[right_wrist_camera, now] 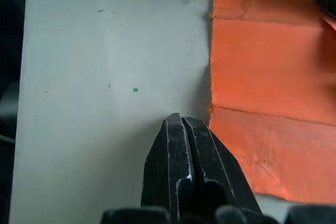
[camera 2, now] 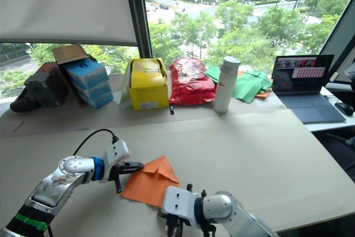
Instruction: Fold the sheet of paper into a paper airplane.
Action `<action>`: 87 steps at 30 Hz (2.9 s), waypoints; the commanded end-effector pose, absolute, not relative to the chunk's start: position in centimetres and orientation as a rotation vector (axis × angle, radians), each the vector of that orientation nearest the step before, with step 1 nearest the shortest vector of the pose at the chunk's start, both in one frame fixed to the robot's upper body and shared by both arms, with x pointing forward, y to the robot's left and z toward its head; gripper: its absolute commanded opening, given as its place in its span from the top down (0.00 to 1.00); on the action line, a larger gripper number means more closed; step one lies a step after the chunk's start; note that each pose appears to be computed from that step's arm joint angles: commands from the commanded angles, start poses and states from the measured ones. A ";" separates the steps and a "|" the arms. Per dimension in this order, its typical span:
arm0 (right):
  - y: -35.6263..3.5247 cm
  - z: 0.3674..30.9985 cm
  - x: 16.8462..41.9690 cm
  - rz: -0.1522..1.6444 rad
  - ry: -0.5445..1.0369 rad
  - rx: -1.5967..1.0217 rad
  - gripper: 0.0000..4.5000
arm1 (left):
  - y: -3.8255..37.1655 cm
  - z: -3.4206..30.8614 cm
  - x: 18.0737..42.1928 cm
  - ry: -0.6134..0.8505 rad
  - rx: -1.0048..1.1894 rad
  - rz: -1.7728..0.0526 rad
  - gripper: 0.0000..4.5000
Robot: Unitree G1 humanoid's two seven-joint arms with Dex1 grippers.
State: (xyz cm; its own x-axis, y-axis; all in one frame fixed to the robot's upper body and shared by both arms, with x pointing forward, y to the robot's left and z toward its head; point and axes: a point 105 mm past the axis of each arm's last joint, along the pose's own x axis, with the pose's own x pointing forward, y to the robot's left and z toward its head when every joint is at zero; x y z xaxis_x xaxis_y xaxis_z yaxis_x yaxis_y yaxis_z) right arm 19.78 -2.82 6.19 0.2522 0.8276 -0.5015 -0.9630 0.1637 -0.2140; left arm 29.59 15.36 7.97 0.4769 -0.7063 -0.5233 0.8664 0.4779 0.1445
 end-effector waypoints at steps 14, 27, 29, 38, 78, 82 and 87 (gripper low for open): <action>-6.6 8.1 21.7 0.999 0.289 -0.503 1.00 | 13.8 8.5 30.3 0.394 0.483 -1.050 1.00; -8.7 7.5 24.3 0.860 0.287 -0.419 1.00 | 12.7 6.7 30.2 0.387 0.594 -1.105 1.00; -8.8 7.5 24.8 0.811 0.269 -0.364 1.00 | 12.7 6.6 30.2 0.384 0.596 -1.107 1.00; -9.7 6.3 25.8 0.667 0.233 -0.265 1.00 | 12.6 6.7 30.5 0.373 0.602 -1.108 1.00; -2.7 8.9 27.4 0.966 0.106 -0.099 1.00 | 10.4 7.8 31.6 0.326 0.626 -1.211 1.00; -2.5 8.8 27.7 0.976 0.111 -0.109 1.00 | 8.9 7.9 31.6 0.304 0.585 -1.245 1.00; -2.3 8.9 27.7 0.986 0.110 -0.116 1.00 | 9.3 7.4 31.9 0.323 0.556 -1.220 1.00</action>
State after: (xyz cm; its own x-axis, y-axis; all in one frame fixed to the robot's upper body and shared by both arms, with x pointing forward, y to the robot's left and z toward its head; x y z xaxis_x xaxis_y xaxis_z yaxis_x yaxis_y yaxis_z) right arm 27.58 -2.68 7.78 0.5568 0.8109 -0.1802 -0.8263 0.5629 -0.0200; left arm 31.86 8.95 7.81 0.3188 -0.8012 -0.5064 0.9444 0.2235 0.2410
